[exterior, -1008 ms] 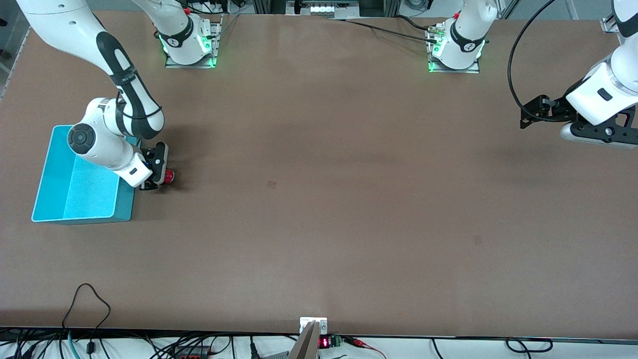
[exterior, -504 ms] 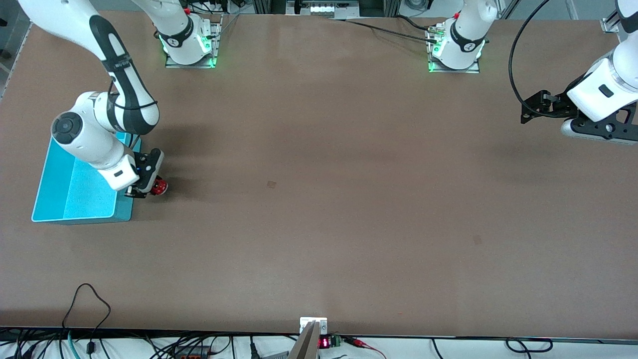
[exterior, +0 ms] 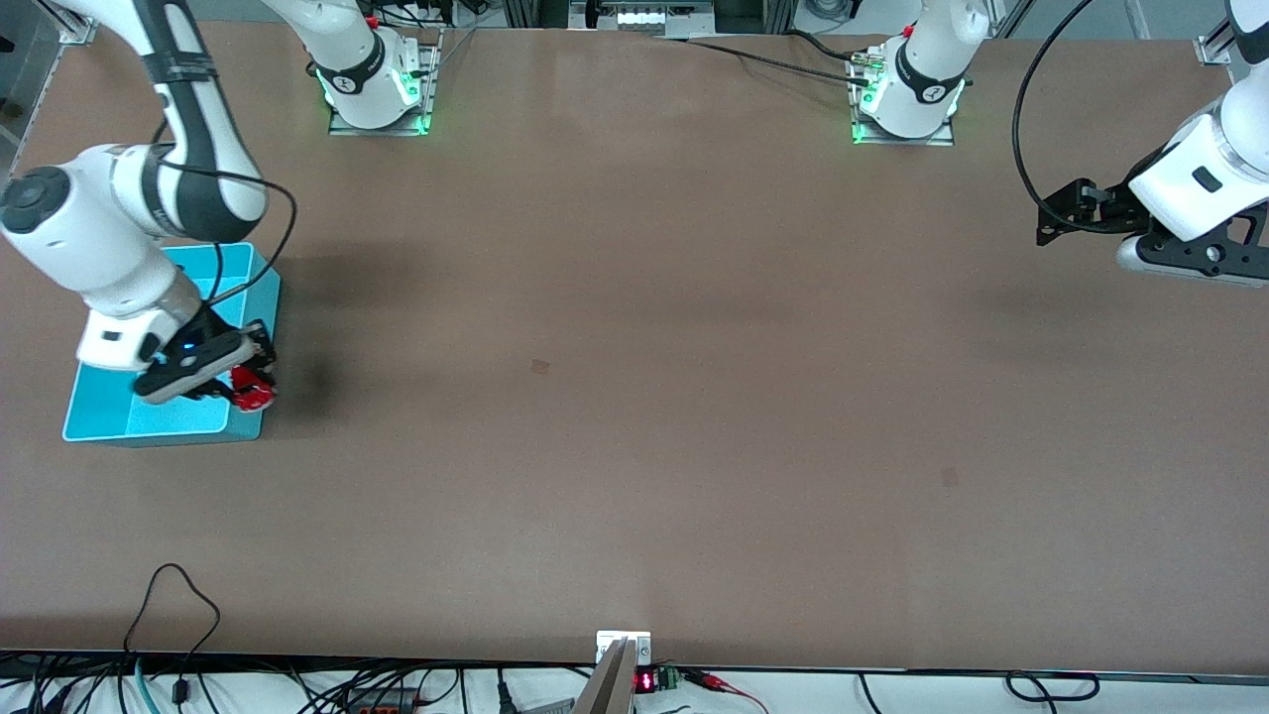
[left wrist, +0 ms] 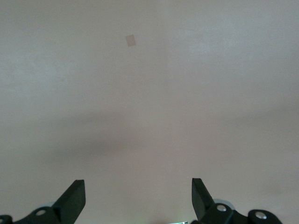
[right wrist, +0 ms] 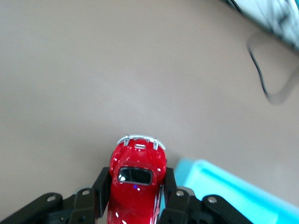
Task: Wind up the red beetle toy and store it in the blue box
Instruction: 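Carry the red car over the cyan box and lower it inside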
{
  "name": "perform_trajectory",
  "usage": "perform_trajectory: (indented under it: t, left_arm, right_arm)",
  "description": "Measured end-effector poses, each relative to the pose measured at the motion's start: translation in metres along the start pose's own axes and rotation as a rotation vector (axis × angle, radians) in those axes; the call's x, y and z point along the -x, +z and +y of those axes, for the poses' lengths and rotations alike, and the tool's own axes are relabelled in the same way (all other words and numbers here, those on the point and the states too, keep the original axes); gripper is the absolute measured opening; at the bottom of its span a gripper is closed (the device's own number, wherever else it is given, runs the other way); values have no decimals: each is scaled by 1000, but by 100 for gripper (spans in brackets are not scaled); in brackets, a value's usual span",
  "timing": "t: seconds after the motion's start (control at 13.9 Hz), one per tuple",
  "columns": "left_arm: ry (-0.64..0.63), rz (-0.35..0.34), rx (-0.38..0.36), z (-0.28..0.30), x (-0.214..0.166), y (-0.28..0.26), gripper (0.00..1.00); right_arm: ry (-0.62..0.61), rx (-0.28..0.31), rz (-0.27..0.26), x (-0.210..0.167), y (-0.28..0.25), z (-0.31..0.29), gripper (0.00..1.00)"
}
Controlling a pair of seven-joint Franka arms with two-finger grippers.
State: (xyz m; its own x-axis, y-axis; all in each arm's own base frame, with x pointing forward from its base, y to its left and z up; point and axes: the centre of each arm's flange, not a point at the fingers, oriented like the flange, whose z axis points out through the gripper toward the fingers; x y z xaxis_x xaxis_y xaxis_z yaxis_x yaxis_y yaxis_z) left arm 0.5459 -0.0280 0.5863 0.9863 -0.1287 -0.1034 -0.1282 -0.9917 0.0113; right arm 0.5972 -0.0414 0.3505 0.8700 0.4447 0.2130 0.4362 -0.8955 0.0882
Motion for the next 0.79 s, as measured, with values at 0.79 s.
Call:
perform_trajectory:
  t: [0.79]
  left_arm:
    - [2,-3,0,1,0,0,100]
  right_arm:
    - [446,-59,-217,118,74,116,49]
